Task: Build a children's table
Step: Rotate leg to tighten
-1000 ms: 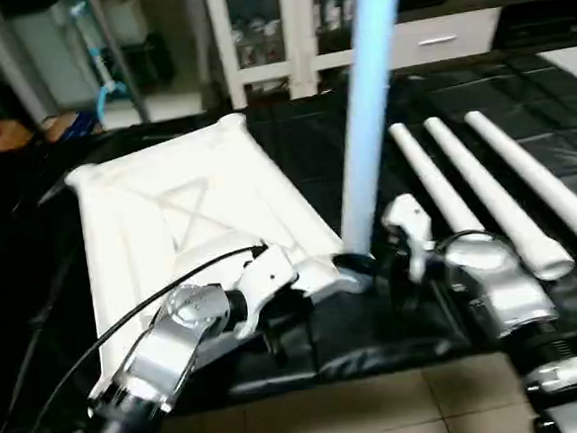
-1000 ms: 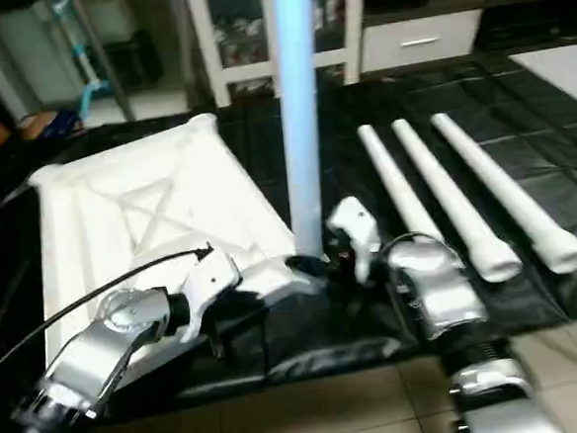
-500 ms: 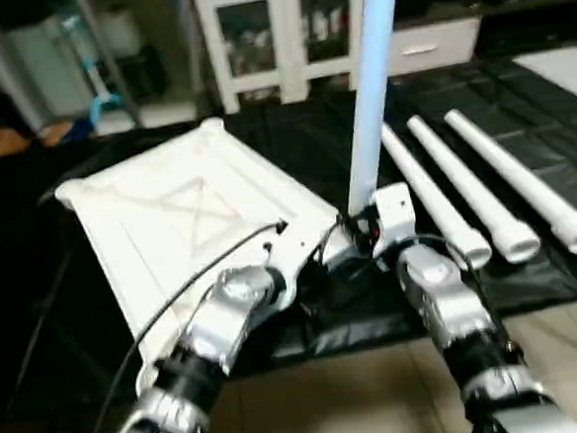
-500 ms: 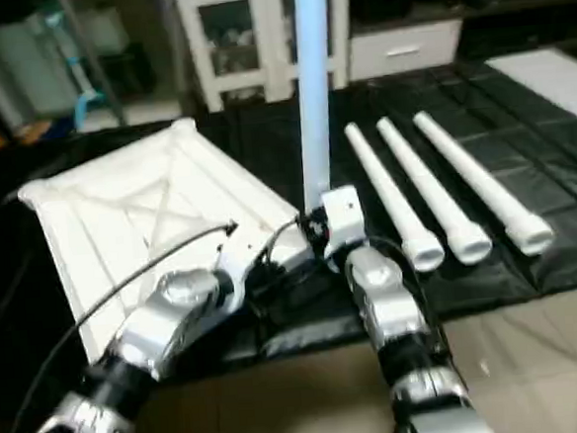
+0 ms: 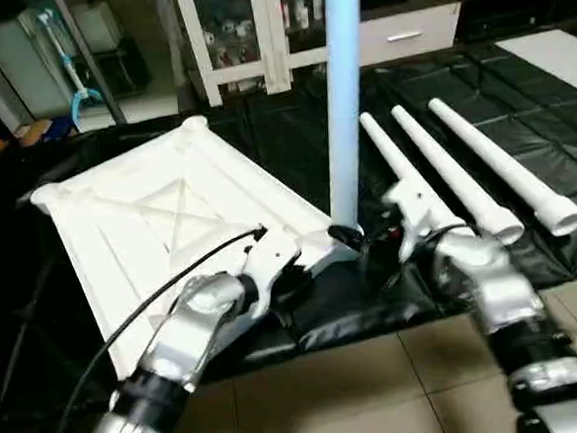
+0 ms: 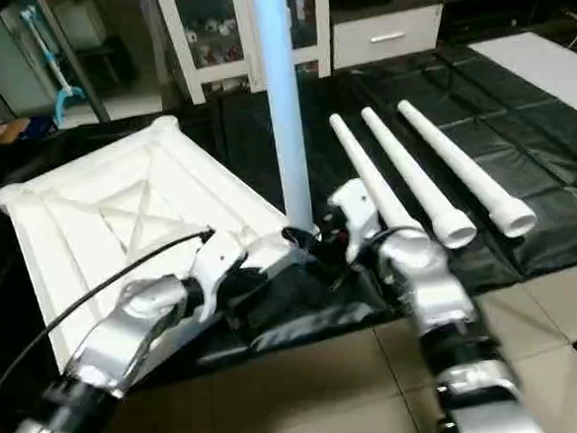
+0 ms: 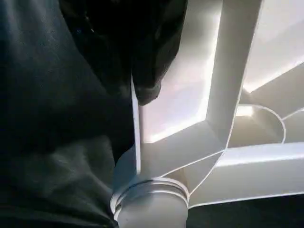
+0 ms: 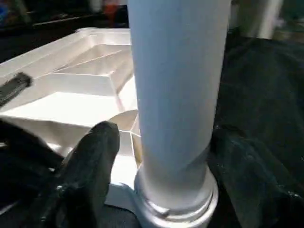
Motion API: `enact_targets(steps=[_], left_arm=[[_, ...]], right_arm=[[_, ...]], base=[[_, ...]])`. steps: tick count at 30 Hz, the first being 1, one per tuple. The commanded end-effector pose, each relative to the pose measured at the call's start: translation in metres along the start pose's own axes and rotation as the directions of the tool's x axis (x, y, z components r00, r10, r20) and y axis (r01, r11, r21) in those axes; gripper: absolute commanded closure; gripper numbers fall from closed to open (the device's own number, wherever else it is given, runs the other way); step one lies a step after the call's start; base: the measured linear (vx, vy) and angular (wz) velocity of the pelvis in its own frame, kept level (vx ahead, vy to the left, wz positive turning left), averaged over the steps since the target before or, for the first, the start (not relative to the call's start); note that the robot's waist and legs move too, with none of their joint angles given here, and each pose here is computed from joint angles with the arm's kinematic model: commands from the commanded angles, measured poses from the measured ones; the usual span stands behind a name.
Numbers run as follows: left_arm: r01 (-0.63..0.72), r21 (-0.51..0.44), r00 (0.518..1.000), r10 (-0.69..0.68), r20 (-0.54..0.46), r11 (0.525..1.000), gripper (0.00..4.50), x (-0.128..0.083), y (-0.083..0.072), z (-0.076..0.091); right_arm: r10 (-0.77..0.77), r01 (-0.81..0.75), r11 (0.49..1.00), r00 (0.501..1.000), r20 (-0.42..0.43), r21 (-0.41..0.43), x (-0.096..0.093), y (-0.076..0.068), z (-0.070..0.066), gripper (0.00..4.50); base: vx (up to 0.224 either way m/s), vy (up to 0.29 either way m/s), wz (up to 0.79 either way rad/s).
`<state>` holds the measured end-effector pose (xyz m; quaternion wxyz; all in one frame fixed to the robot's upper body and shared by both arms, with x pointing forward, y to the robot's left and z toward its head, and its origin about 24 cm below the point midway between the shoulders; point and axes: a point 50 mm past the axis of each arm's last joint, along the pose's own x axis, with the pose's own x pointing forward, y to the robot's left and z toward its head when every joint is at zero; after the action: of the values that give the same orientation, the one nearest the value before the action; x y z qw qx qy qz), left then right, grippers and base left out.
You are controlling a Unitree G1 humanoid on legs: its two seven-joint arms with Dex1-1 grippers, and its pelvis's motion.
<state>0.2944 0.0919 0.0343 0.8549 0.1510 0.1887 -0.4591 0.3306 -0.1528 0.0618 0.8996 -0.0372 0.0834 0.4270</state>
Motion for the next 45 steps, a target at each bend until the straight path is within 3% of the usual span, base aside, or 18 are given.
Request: enact_targets(steps=[1, 4, 10, 28, 34, 45], left_arm=[[0.117, 0.0, 0.991, -0.117, -0.066, 0.993, 4.5, -0.004, -0.013, -0.016], [0.214, 0.001, 0.976, -0.214, -0.052, 0.977, 4.5, -0.011, -0.021, -0.016], [0.336, 0.001, 0.941, -0.336, -0.047, 0.942, 4.5, -0.021, -0.033, -0.014], [0.327, 0.003, 0.943, -0.326, -0.064, 0.945, 4.5, -0.024, -0.031, -0.015], [0.331, -0.001, 0.942, -0.33, -0.064, 0.944, 4.5, -0.024, -0.031, -0.015], [0.243, -0.004, 0.969, -0.243, -0.046, 0.97, 4.5, -0.014, -0.027, -0.01]], right_arm=[[0.093, -0.093, 0.995, 0.996, -0.008, -0.043, -0.001, 0.003, 0.008, 0.89], [0.125, -0.128, 0.989, 0.991, -0.05, -0.076, -0.01, -0.002, 0.009, 0.54], [0.213, -0.221, 0.973, 0.97, -0.116, -0.067, -0.023, -0.009, 0.009, 0.54], [0.381, -0.394, 0.919, 0.903, -0.2, -0.025, -0.046, -0.011, 0.009, 1.95], [0.358, -0.369, 0.929, 0.912, -0.202, -0.019, -0.043, -0.012, 0.006, 2.37], [0.154, -0.152, 0.988, 0.981, -0.12, 0.027, -0.017, -0.007, -0.006, 2.52]], base=[[0.0, 0.0, 0.0], [0.02, -0.005, 0.05], [0.066, -0.016, 0.11], [0.007, -0.001, 0.0], [0.0, 0.0, 0.0], [0.0, 0.0, 0.0]])
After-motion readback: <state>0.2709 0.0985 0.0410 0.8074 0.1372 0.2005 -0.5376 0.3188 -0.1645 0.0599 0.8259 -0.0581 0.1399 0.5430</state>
